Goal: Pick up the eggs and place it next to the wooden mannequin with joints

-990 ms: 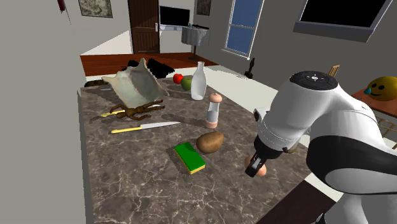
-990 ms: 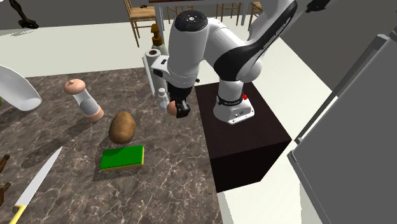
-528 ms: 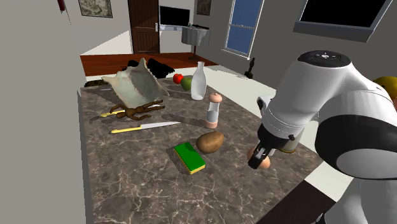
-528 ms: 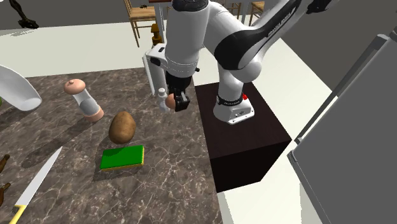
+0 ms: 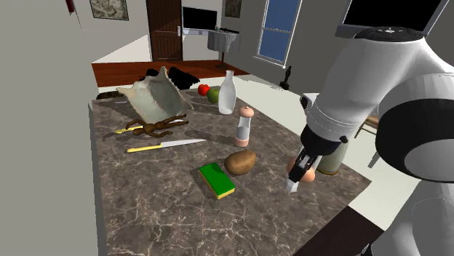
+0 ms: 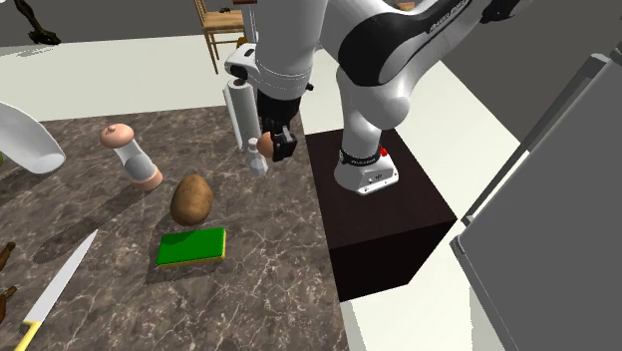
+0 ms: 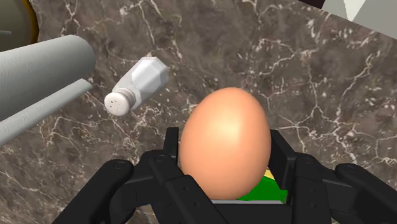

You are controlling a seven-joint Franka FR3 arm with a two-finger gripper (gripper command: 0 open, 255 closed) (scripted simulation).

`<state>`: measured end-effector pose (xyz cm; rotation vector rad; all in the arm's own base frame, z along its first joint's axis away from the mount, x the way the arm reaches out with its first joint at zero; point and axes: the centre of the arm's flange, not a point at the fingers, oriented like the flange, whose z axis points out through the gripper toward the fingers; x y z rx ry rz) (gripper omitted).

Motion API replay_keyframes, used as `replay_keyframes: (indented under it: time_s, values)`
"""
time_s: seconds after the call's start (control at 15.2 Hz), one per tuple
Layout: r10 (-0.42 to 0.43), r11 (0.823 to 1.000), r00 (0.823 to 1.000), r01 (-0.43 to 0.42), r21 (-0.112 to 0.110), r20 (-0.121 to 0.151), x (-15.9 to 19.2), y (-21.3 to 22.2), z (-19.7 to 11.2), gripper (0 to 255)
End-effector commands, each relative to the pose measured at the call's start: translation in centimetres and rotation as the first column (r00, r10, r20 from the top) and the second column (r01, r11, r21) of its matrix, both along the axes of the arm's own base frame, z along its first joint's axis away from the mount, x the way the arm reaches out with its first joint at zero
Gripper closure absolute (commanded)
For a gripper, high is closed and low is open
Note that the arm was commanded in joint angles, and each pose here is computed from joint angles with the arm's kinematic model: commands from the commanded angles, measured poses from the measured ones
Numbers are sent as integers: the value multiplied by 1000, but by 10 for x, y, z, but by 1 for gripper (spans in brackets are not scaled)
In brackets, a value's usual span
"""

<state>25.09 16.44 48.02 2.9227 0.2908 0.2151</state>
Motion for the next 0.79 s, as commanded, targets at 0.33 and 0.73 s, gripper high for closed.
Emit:
replay_keyframes:
  time_s: [0.33, 0.73]
  values:
    - [0, 1000, 1000, 0, 0, 0, 39, 8, 16, 255]
    - [0, 1000, 1000, 0, 0, 0, 116, 26, 16, 255]
